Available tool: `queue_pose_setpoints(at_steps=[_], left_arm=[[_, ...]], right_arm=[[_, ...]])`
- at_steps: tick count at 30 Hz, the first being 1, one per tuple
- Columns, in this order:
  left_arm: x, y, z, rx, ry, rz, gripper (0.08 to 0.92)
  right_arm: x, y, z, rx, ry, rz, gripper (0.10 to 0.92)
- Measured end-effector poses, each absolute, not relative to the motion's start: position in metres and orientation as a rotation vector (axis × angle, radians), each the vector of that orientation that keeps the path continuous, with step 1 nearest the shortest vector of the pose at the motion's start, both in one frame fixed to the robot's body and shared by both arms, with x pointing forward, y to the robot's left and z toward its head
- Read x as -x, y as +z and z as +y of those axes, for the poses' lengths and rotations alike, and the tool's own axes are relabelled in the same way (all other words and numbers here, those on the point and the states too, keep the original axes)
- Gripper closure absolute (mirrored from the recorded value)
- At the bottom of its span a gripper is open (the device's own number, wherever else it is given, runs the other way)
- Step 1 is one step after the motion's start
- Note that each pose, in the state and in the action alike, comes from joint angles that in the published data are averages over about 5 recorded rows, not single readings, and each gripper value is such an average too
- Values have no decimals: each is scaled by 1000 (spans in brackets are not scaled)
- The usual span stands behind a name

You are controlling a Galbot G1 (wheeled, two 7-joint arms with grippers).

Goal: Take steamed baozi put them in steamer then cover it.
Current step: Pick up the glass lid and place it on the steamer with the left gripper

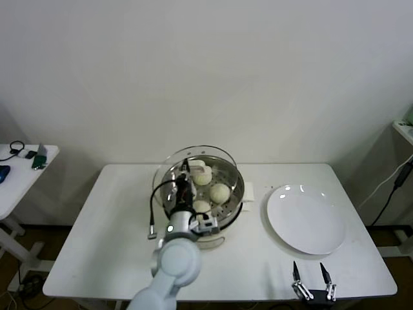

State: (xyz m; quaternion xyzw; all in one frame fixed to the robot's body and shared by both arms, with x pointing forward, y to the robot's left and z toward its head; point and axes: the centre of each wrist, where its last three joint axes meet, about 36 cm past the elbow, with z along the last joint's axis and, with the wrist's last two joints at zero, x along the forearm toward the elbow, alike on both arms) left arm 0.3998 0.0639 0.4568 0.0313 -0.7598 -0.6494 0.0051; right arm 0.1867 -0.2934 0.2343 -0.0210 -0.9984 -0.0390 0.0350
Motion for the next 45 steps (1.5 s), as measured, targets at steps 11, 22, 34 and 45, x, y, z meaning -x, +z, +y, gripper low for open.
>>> queue_pose_setpoints(at_steps=[11, 22, 34, 45], left_arm=[[-404, 438, 37, -77, -2086, -2309, 862], [-405, 422, 32, -59, -2128, -2244, 862], [-410, 412, 35, -54, -2152, -2204, 862], [-404, 418, 36, -23, -2146, -2224, 745]], right_arm=[[-187, 234, -301, 89, -124, -3073, 200], [-186, 234, -303, 97, -125, -3076, 200], [-185, 233, -302, 99, -130, -3083, 200], [-184, 232, -299, 98, -148, -3081, 200]])
